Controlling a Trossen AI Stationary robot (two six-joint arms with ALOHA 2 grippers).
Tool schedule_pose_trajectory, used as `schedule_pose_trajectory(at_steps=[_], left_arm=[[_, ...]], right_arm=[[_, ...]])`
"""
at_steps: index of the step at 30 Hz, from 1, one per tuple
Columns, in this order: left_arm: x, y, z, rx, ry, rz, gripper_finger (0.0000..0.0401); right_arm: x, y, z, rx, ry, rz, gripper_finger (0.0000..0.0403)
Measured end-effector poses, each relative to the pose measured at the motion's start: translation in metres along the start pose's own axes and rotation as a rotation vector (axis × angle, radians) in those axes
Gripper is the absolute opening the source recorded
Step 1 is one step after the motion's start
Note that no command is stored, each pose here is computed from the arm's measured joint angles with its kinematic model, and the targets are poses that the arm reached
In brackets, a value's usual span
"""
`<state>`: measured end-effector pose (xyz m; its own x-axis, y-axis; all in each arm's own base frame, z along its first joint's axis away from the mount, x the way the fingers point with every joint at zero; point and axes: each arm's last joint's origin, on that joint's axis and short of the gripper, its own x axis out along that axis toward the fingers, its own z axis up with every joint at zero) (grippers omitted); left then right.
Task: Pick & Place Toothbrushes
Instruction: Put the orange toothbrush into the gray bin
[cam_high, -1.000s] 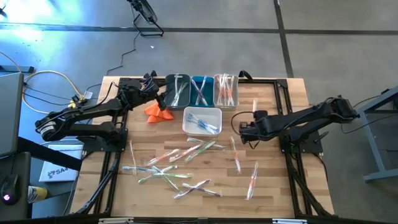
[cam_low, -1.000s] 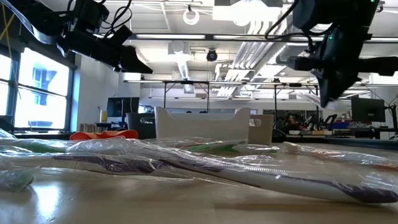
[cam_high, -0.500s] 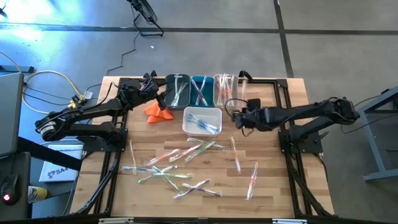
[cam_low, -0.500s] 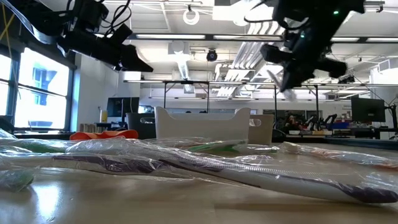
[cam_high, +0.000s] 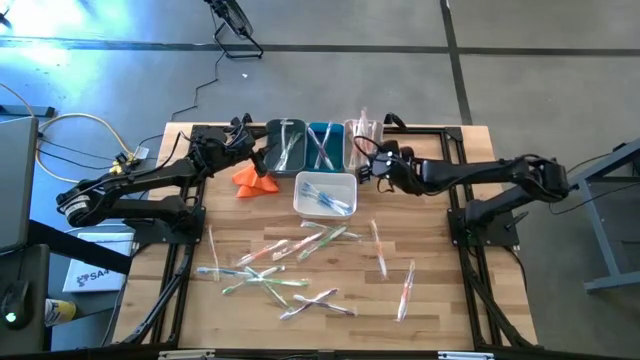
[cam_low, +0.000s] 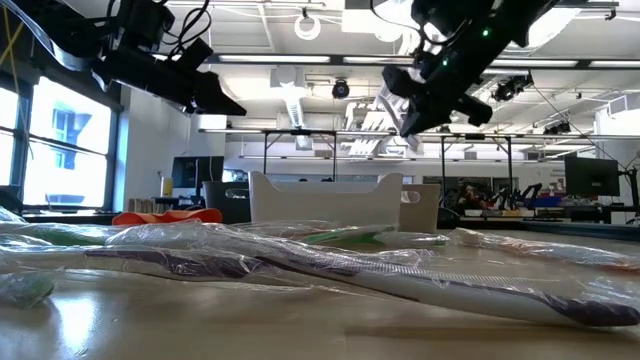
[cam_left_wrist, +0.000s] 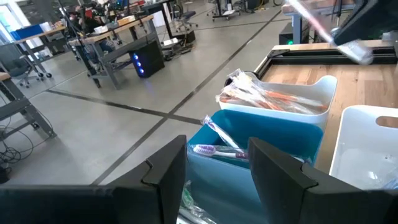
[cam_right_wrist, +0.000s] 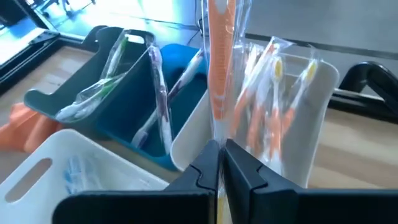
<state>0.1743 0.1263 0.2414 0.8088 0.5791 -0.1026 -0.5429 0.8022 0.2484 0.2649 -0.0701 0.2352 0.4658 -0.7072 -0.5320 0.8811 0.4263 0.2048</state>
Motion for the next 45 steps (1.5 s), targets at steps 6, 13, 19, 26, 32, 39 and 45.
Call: schedule_pose_trajectory(at_steps=[6,13,19,26,32,39,45], left_arm=[[0.0,0.0,0.0,0.0,-0.001,0.0,0.0167],[0.0,0.0,0.0,0.0,-0.005,0.001,0.0167],[0.0,0.0,0.001,0.0,-0.008,0.002,0.0167],[0.0,0.0,0.001,0.0,-0.008,0.002,0.0167],[0.0,0.0,0.001,0.0,-0.008,0.002,0.0167],[0.0,0.0,0.001,0.0,-0.008,0.002,0.0167],[0.0,0.0,0.001,0.0,-0.008,0.002,0.0167]], right_arm=[[0.03,-0.013,0.004,0.031,0.062,-0.028,0.0004],[0.057,-0.028,0.009,0.085,0.069,-0.077,0.0004],[0.072,-0.035,0.007,0.1,0.099,-0.087,0.0004],[0.086,-0.039,-0.001,0.095,0.122,-0.123,0.0004],[0.087,-0.039,-0.001,0.095,0.128,-0.122,0.0004],[0.087,-0.04,-0.002,0.089,0.14,-0.13,0.0004],[0.087,-0.04,-0.003,0.087,0.161,-0.116,0.0006]])
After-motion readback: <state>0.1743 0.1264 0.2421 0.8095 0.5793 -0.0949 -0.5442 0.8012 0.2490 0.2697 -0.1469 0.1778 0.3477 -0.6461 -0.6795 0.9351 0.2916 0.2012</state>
